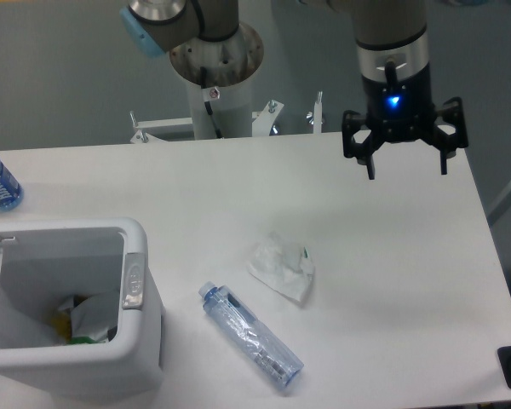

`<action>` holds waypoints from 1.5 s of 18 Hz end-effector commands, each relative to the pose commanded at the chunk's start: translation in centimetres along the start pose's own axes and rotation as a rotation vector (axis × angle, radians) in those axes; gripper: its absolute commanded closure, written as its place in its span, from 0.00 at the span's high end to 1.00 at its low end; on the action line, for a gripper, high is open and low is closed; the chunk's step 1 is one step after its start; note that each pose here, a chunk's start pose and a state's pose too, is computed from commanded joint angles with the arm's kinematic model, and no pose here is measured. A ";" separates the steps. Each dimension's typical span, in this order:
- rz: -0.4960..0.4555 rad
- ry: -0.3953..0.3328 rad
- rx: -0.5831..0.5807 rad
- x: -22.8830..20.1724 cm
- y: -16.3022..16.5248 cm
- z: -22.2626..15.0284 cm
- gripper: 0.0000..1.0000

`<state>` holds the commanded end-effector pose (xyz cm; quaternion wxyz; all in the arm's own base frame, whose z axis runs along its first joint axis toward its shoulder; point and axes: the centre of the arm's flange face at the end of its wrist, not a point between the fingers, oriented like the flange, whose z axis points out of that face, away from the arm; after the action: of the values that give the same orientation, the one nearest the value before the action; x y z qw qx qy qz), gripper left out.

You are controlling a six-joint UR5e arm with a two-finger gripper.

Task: Place the trash in the trash can
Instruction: 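Move the open gripper down over the crumpled white tissue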

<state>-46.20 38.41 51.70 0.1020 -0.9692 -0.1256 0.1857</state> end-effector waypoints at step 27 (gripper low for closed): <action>-0.213 0.353 -0.212 16.7 1.9 18.5 1.00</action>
<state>-37.98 44.12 28.80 0.0390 -0.9732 -0.2264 -0.0126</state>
